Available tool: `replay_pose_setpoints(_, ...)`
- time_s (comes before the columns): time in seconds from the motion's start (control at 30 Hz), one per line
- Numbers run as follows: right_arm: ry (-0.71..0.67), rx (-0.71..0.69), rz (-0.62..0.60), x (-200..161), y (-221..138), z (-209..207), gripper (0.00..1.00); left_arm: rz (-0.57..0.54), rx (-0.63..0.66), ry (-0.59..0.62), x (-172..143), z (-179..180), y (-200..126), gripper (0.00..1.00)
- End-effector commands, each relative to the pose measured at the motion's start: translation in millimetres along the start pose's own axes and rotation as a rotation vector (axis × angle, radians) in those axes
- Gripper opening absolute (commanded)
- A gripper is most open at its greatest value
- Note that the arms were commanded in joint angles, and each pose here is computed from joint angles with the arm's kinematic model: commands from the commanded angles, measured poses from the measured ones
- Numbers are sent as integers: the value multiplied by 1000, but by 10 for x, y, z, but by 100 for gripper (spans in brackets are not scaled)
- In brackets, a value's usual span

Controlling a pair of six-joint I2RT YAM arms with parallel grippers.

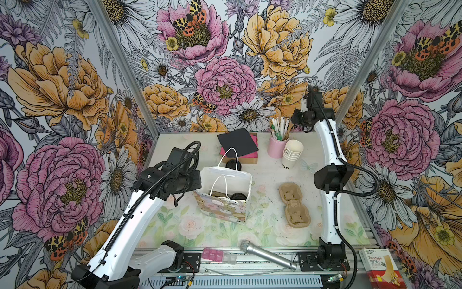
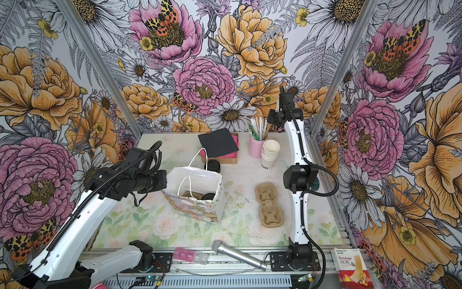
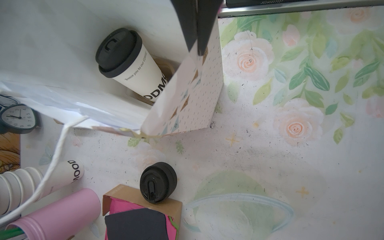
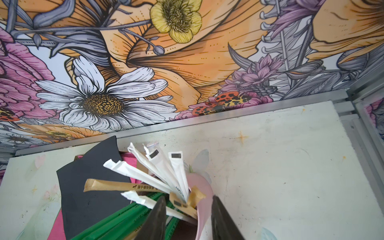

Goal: Pack a coffee takeout order
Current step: Pick up the straw from the storage cup.

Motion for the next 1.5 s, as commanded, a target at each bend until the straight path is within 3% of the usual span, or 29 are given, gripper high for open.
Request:
replay_pose_setpoints(0.0, -13, 32, -25, 55, 94, 51, 37, -16, -4, 0, 61, -32, 9, 0)
replay_pose_setpoints(0.27, -15, 54, -11, 20, 158, 80, 34, -9, 2, 6, 73, -33, 34, 0)
replay_pose_setpoints(0.57, -15, 50, -12, 10, 185, 82, 13, -3, 5, 13, 103, -43, 56, 0)
replay_pose_setpoints(0.8, -26, 45, -30, 60, 98, 96, 6, 5, 8, 21, 121, -47, 84, 0)
replay_pose_setpoints(1.03, -51, 58, -70, 165, -149, 196, 3, 6, 6, 25, 144, -51, 102, 0)
replay_pose_setpoints(1.47, -102, 97, -207, 465, -922, 450, 0, 0, -4, 24, 144, -61, 94, 0)
Point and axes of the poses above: each gripper's point midway between its finger pads, its own y axis out along the fingers, its own z axis along the line the jaws close on, x = y × z, the point moved 1 cm from there along -y, back along the fingers, and after that the axes turned 10 degrees about y, right-handed, at the moved point
